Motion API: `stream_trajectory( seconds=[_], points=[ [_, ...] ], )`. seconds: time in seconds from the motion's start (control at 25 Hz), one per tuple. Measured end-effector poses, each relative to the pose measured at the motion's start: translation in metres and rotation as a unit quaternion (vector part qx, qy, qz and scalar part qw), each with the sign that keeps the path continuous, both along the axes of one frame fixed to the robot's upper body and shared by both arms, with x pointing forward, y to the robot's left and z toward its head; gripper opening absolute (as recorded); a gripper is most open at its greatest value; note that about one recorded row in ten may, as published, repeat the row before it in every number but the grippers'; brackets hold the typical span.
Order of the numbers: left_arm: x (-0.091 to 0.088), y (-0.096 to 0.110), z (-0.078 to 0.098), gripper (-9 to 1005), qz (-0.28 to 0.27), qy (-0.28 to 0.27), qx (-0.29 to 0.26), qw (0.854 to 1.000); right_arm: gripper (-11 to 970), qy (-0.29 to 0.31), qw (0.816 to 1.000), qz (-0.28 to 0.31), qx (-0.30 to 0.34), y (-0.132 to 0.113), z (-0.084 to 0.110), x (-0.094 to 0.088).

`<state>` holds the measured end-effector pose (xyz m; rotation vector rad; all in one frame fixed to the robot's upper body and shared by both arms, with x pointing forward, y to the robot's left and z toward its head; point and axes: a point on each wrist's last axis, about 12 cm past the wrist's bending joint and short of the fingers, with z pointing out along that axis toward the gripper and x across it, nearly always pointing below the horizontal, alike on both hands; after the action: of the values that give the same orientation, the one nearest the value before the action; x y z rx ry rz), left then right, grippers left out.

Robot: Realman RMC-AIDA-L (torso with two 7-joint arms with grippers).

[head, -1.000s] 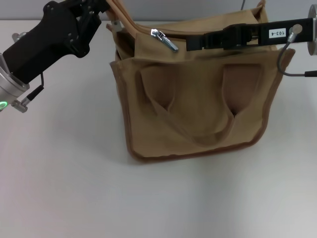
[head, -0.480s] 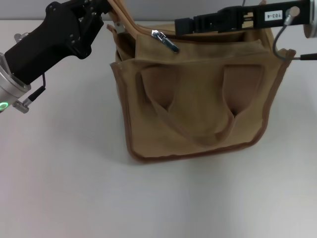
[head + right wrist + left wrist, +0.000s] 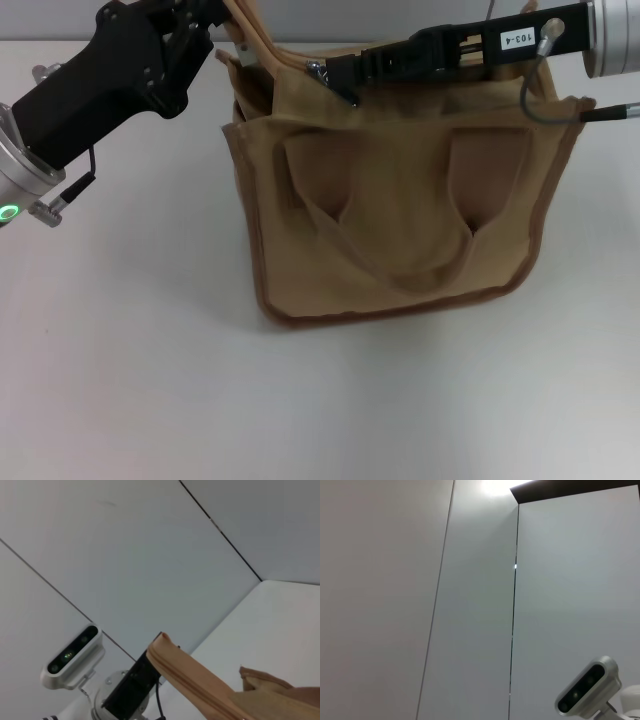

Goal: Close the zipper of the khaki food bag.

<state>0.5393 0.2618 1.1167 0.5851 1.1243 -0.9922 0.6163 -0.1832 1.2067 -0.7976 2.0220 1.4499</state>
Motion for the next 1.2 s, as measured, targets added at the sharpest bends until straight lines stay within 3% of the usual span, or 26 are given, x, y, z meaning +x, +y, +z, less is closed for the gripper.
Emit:
stream_trajectory(
  seconds=[0.56, 1.2],
  points=[
    [0.001, -0.002, 0.001, 15, -0.006, 0.003, -0.004, 1.0, 288, 0.009, 1.0, 0.016, -0.019, 0.012, -0.004, 0.001],
    [0.002, -0.002, 0.002, 15, -0.007, 0.006, -0.005, 1.0, 292, 0.015, 1.0, 0.018, -0.019, 0.004, 0.008, 0.002]
  ],
)
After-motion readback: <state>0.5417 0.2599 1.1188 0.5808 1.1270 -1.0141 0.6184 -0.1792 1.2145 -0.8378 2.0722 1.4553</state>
